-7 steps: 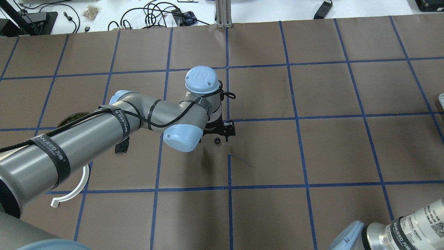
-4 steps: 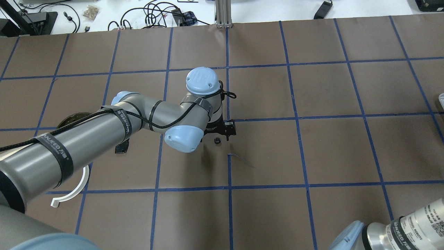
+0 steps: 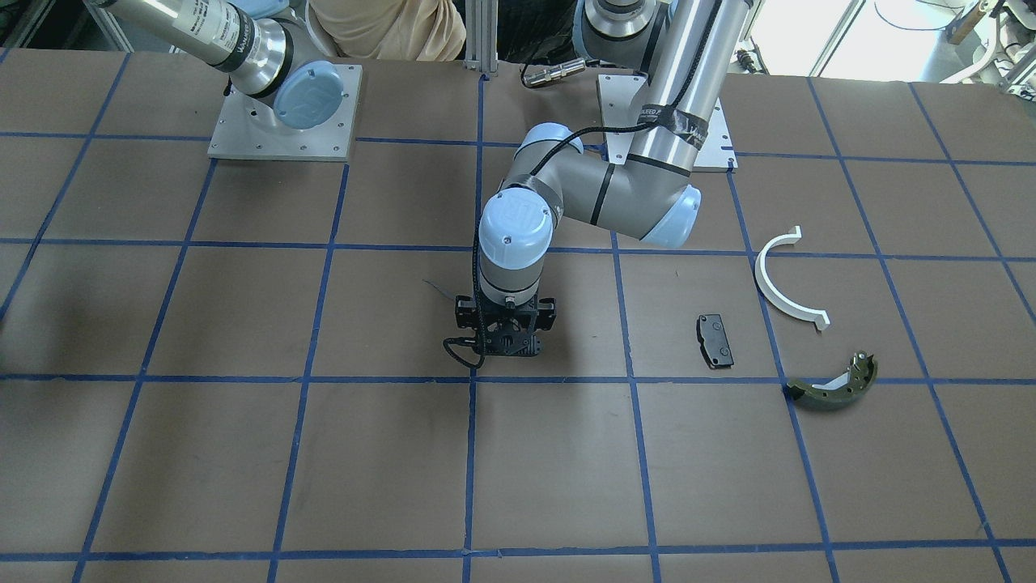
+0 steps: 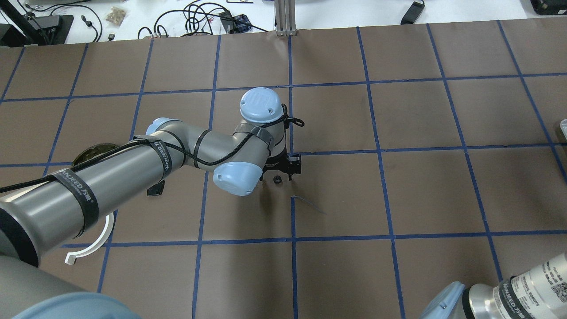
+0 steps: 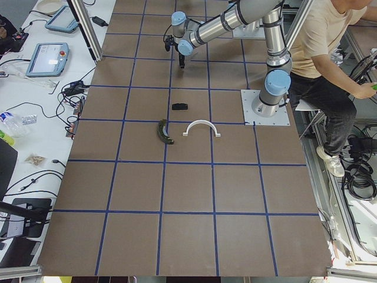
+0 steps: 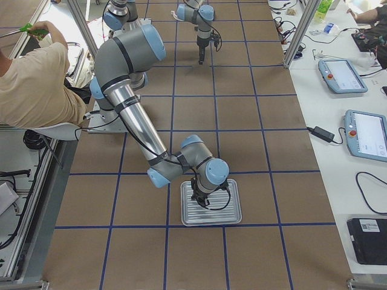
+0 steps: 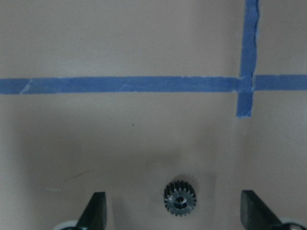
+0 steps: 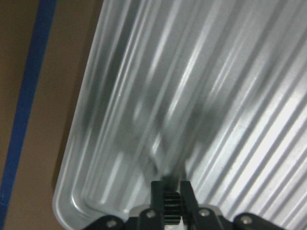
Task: Place bearing gear from tray to pile
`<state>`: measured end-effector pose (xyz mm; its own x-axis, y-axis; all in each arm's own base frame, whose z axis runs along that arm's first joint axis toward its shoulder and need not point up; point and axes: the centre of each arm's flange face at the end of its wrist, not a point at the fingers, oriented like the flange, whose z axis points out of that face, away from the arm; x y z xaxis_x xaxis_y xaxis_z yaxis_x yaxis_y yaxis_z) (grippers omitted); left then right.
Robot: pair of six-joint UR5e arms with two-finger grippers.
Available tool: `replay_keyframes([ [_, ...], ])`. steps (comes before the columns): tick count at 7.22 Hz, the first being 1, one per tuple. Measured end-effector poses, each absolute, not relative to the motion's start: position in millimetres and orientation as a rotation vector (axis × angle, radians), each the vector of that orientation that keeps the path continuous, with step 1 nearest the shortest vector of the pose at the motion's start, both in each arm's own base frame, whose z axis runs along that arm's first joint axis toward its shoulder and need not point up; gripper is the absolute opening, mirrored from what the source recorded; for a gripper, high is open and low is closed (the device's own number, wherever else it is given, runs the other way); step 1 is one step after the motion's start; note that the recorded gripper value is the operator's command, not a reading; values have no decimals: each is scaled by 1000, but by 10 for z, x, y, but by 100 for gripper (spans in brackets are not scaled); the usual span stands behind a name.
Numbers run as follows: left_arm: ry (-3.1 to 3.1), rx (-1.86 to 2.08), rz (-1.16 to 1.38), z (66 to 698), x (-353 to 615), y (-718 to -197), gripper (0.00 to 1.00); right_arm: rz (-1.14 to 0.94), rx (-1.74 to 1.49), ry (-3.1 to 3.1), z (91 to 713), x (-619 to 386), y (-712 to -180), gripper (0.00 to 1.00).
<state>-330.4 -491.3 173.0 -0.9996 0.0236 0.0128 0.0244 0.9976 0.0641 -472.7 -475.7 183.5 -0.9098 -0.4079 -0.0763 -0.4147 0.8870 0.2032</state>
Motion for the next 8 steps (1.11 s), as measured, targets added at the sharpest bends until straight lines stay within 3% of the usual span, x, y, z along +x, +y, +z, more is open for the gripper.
replay_keyframes([
  [5,-3127,-56,-106,1686,-3311,-4934,0,199,-555,3106,2538,-4374,-4981,0],
  [8,-3105,-7,-33,2224,-3141,-5043,0,146,-458,3129,2951,-3479,-5458,0],
])
